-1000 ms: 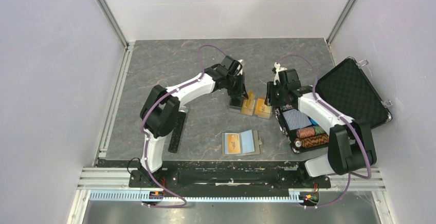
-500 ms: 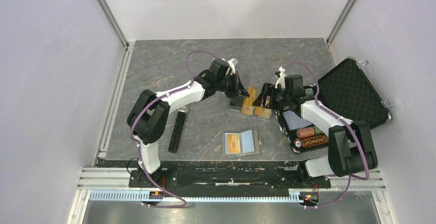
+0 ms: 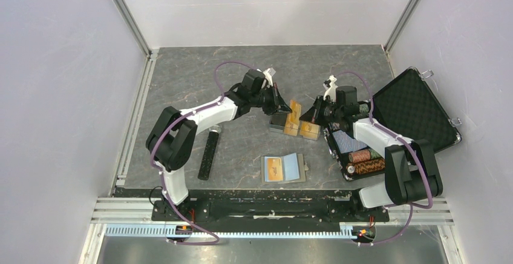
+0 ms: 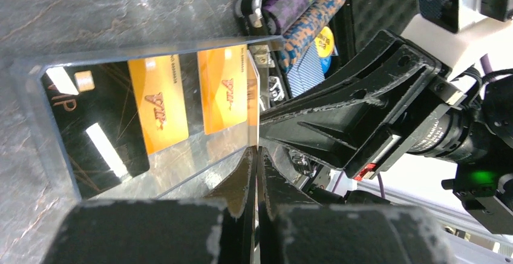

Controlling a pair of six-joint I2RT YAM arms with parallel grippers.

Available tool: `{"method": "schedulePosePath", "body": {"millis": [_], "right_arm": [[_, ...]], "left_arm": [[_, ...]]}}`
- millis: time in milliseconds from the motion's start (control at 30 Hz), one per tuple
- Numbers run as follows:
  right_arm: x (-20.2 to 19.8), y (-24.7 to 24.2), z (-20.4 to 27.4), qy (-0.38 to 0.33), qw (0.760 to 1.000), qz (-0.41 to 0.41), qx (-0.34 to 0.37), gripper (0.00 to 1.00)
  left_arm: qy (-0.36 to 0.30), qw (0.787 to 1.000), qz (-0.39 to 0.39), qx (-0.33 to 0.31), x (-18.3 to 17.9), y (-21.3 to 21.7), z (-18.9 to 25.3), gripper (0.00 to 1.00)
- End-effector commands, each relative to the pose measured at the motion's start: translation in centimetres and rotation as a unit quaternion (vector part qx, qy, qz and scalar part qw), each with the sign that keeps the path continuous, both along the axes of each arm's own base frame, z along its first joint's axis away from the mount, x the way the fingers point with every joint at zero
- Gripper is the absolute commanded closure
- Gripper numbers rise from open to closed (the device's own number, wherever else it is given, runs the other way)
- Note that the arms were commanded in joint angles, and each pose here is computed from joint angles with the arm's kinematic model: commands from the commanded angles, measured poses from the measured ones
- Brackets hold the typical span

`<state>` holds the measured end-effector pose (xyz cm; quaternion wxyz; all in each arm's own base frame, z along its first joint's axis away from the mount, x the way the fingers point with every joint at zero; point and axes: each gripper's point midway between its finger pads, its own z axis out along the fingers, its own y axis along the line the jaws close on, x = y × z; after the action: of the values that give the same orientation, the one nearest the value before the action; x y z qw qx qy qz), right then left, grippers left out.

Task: Put the credit cards into the card holder
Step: Pick up the credit card from the storage box.

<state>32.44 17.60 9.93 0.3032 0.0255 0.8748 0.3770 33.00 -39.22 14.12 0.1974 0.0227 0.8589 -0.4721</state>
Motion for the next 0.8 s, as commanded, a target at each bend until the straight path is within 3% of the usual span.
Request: {"method": "schedulePosePath", "body": {"millis": [0,133,333,433,633,767], "right_arm": [[0.2,-0.8,-0.5,-0.004,1.000,-0.013,-0.024,1.00],[-0.1,-1.5,-1.1,0.004,0.999,-0.019,-0.049,0.97],[-0.2,-1.6,-1.2,-0.001,0.998,-0.013,-0.057,0.47],[-0.4,-1.2,-1.1,-0.003,0.999,-0.005,-0.042,0.29],[-0.7,-0.5,-0.2,-0.019,1.000,-0.004,0.002,0.16],[-0.9,0.2,0.7,-0.029,0.999,0.004,0.036,0.16]], "left_arm": [[-0.028,0.999,0.009,0.043,0.8,0.9,1.9,0.98],[-0.016,0.996,-0.006,0.084,0.9,1.1,0.3,0.98],[0.005,0.995,-0.026,0.101,0.1,0.2,-1.9,0.98],[0.007,0.995,-0.034,0.094,-0.3,-0.3,-2.0,0.98],[-0.001,0.998,-0.041,0.051,-1.0,-0.9,-0.2,0.98],[-0.009,0.999,-0.044,0.014,-1.5,-1.2,1.4,0.98]]}}
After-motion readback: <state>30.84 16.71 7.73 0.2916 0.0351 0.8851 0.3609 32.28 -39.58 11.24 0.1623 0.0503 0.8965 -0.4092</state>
